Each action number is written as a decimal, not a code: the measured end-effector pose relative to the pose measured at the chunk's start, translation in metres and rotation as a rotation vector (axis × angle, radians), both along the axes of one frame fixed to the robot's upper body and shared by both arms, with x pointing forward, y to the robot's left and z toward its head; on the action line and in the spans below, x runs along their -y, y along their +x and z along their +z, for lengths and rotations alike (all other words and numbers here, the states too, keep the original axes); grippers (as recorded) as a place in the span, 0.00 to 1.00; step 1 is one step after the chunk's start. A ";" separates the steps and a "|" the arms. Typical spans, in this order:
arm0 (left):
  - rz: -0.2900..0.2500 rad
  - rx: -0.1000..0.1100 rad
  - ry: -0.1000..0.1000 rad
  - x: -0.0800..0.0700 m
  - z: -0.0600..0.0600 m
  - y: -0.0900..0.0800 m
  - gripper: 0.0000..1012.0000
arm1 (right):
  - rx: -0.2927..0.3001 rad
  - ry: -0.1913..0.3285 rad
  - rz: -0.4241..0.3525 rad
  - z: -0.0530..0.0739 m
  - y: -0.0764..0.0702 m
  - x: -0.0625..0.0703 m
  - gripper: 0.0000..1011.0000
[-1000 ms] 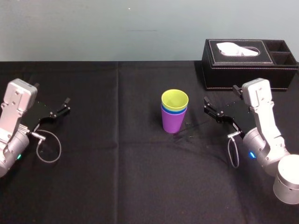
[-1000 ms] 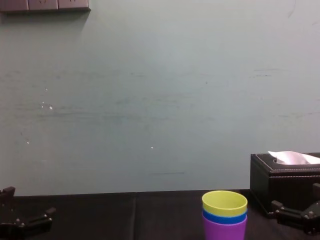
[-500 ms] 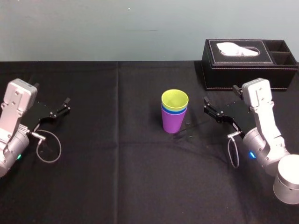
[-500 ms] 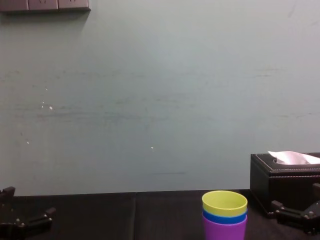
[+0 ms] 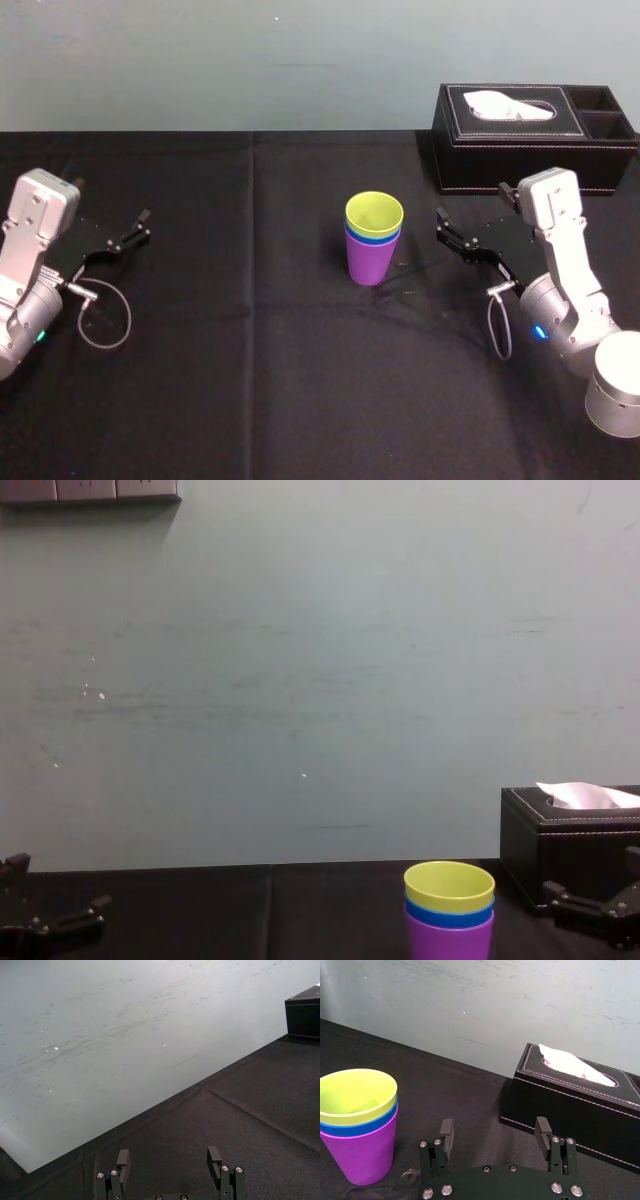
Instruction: Stack the three plastic cups sequentially using one hand.
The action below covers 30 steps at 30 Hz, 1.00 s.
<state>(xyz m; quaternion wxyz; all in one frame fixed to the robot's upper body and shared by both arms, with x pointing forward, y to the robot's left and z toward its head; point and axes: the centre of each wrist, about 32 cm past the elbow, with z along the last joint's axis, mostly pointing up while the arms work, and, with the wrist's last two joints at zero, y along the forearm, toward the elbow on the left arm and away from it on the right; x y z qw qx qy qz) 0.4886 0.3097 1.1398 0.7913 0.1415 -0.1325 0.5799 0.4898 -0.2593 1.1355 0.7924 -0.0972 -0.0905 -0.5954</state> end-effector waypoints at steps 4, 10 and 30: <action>0.000 0.000 0.000 0.000 0.000 0.000 1.00 | 0.000 0.000 0.000 0.000 0.000 0.000 0.99; 0.000 0.000 0.000 0.000 0.000 0.000 1.00 | 0.000 0.000 0.000 0.000 0.000 0.000 0.99; 0.000 0.000 0.000 0.000 0.000 0.000 1.00 | 0.000 0.000 0.000 0.000 0.000 0.000 0.99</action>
